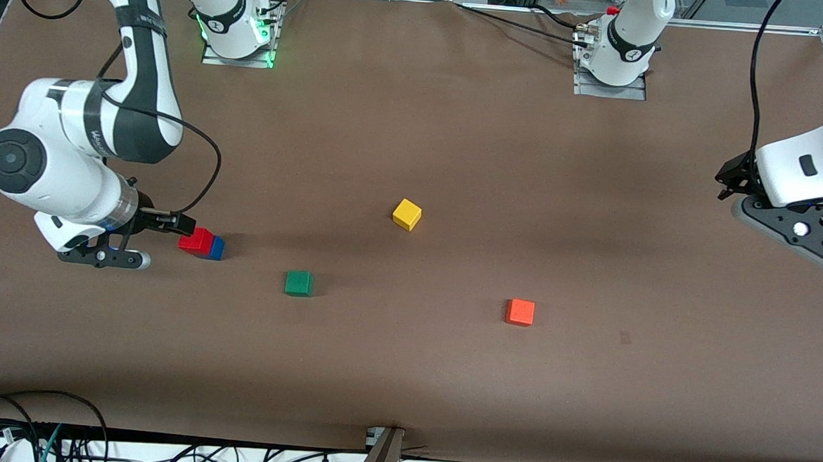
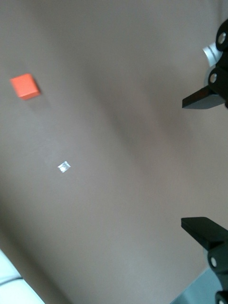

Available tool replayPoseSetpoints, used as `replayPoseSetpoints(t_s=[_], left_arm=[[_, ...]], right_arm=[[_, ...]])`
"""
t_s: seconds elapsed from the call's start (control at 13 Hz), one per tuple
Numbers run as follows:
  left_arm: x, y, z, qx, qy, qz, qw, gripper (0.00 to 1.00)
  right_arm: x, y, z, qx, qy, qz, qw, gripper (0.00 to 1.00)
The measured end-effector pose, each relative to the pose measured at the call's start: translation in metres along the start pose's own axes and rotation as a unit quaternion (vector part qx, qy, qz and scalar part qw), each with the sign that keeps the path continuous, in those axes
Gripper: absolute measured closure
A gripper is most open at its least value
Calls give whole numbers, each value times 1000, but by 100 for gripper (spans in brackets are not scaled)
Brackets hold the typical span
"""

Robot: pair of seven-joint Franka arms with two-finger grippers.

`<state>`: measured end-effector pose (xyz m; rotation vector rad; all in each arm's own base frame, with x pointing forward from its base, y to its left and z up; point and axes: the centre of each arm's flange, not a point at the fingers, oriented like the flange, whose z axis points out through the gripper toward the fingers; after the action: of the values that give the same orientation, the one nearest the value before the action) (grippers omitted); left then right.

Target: Pass red block to right arm, stack on blue

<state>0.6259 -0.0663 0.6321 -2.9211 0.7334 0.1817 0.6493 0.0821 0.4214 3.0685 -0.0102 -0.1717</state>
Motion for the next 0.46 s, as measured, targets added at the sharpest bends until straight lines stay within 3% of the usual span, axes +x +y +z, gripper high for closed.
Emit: replayPoseSetpoints(t_s=[0.31,0.46], left_arm=[[-35,47,-21,16,20,-100,995,0],[-58,34,-11,-28,34,-148,988,0]], right_arm=[[-11,17,-59,-2,-35,-71,997,0],[-18,25,-78,0,-47,-89,995,0]])
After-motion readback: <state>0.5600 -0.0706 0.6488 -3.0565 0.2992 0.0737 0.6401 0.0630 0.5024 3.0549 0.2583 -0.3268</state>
